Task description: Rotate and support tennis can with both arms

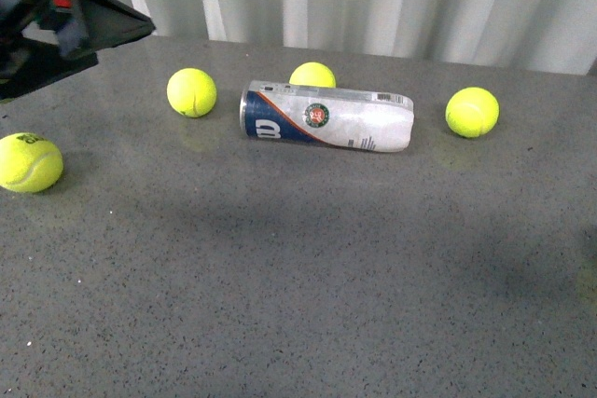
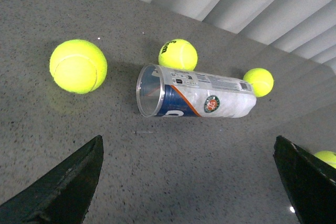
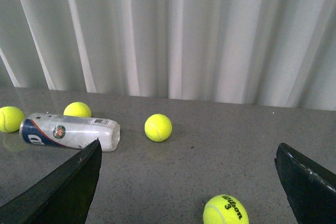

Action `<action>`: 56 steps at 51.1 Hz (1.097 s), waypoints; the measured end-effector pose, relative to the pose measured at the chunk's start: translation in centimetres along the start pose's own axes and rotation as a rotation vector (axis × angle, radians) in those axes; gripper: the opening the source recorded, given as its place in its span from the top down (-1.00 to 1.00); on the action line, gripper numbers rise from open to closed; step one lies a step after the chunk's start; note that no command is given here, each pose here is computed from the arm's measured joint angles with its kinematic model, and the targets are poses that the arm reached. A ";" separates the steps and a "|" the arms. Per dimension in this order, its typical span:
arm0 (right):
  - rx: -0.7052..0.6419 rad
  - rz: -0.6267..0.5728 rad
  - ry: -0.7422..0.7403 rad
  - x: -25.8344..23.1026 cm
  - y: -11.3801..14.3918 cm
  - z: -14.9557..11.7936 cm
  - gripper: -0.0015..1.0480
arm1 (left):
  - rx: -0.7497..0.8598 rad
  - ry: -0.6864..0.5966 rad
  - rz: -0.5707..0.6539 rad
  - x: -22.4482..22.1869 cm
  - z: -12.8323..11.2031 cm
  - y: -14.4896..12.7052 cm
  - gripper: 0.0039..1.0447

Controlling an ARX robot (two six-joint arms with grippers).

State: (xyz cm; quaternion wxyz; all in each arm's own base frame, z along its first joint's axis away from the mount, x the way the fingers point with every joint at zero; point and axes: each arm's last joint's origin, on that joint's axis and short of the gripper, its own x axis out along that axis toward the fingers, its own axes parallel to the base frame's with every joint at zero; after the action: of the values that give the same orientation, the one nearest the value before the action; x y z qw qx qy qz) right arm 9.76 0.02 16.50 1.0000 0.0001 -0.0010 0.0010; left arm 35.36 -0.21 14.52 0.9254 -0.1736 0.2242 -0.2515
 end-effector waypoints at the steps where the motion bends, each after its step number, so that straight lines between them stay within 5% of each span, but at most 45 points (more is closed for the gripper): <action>1: 0.000 0.000 0.000 0.0 0.0 0.0 -0.86 | 0.012 0.006 -0.004 0.6 -0.1 0.2 -0.87; 24: 0.000 0.000 0.000 0.0 0.0 0.0 -0.86 | 0.110 0.095 -0.019 10.2 -2.4 0.8 -0.87; 56: 0.000 0.000 0.000 0.0 0.0 0.0 -0.86 | 0.131 0.135 -0.064 16.0 -2.6 0.4 -0.87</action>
State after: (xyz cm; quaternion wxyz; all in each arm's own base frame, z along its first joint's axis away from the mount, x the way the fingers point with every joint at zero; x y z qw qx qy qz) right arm 9.76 0.02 16.50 1.0000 0.0001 -0.0010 0.0010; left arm 46.59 -9.15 6.96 0.9090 -0.1027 0.2634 -0.3062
